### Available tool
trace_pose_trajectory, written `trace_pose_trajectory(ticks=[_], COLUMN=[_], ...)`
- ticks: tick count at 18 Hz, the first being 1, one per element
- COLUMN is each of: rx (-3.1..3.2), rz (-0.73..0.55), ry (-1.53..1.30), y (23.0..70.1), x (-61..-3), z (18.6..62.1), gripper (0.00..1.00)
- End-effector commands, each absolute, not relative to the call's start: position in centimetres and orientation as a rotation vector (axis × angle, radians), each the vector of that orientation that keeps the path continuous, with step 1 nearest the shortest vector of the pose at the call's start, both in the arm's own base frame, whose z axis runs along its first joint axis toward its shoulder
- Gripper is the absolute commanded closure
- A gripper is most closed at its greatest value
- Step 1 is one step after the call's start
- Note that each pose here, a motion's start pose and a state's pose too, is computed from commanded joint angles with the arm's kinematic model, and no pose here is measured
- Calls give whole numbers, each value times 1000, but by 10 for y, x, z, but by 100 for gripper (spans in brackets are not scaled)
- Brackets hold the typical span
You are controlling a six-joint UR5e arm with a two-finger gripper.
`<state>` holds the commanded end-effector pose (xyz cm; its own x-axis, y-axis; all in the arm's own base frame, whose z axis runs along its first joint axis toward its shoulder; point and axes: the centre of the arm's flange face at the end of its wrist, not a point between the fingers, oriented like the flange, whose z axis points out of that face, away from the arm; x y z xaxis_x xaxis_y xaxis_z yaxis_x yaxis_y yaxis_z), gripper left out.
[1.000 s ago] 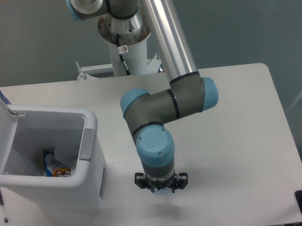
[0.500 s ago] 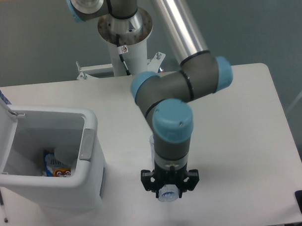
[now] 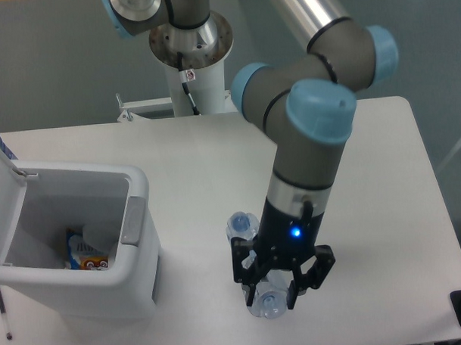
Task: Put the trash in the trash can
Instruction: 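Close the gripper around the water bottle and lift it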
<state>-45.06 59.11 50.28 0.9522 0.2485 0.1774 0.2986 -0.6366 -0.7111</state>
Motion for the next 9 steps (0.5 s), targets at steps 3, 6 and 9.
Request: trace_pose_trajectory(ticks=[3, 6, 9], rx=[-2202, -2126, -2080], rz=[-130, -203, -252], ry=[-321, -262, -218], y=[587, 576, 570], x=[-446, -434, -421], z=[536, 564, 582], gripper=[51, 53, 53])
